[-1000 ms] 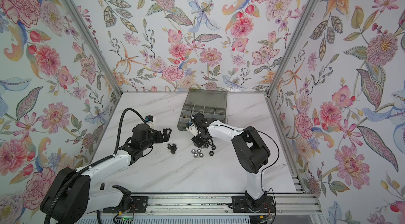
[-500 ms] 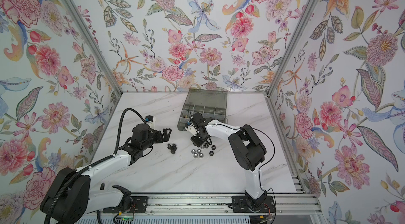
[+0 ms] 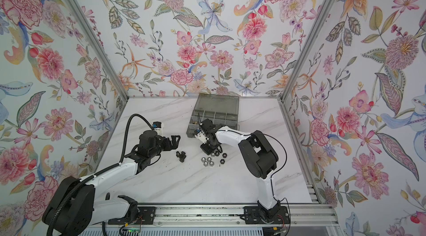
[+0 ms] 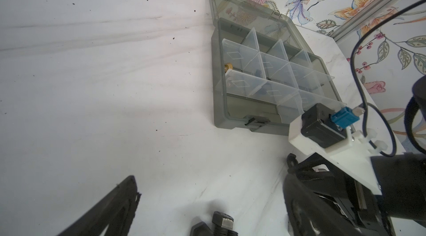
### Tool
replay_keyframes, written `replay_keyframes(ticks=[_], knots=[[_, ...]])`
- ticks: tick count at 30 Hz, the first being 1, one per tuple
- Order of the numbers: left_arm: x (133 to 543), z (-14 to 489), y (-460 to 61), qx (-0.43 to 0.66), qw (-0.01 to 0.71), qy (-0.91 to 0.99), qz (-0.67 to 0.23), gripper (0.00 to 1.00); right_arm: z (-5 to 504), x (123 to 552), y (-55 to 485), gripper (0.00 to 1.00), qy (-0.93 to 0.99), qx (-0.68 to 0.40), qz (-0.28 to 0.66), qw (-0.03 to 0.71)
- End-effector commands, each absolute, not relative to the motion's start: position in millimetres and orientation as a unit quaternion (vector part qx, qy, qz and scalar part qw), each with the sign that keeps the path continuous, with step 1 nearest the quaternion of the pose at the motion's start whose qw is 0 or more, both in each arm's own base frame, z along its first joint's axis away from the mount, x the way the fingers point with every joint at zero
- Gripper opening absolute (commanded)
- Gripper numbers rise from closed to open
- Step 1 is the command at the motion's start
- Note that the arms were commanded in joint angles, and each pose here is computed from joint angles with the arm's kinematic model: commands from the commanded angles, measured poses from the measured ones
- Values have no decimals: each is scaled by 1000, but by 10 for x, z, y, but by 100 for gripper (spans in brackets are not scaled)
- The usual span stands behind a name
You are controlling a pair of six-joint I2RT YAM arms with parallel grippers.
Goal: Sort the screws and nuts into containers
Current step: Pick up the nut from the center of the table.
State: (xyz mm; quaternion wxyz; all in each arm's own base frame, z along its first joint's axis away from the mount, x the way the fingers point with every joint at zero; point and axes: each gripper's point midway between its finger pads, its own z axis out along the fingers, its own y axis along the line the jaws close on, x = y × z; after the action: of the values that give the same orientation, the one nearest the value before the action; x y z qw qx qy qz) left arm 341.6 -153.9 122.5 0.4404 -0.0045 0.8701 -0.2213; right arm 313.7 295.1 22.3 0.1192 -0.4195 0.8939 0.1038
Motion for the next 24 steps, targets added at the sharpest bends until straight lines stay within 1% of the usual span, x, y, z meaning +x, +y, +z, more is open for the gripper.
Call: replay_keyframes(ticks=[1, 5, 19, 21, 24], knots=[[3414, 1220, -1529, -8, 442, 868, -225, 99, 171, 3108, 2907, 26, 894, -423, 94, 109], [3412, 1235, -1526, -8, 444, 867, -225, 99, 165, 3110, 2896, 22, 894, -424, 93, 108], [3414, 1257, -1523, -8, 445, 867, -223, 99, 161, 3075, 2828, 22, 895, -423, 93, 105], [3418, 1264, -1529, -7, 445, 867, -224, 99, 156, 3077, 2817, 20, 896, -422, 93, 104], [3421, 1266, -1527, -8, 445, 867, -224, 99, 161, 3087, 2815, 15, 896, -422, 92, 106]])
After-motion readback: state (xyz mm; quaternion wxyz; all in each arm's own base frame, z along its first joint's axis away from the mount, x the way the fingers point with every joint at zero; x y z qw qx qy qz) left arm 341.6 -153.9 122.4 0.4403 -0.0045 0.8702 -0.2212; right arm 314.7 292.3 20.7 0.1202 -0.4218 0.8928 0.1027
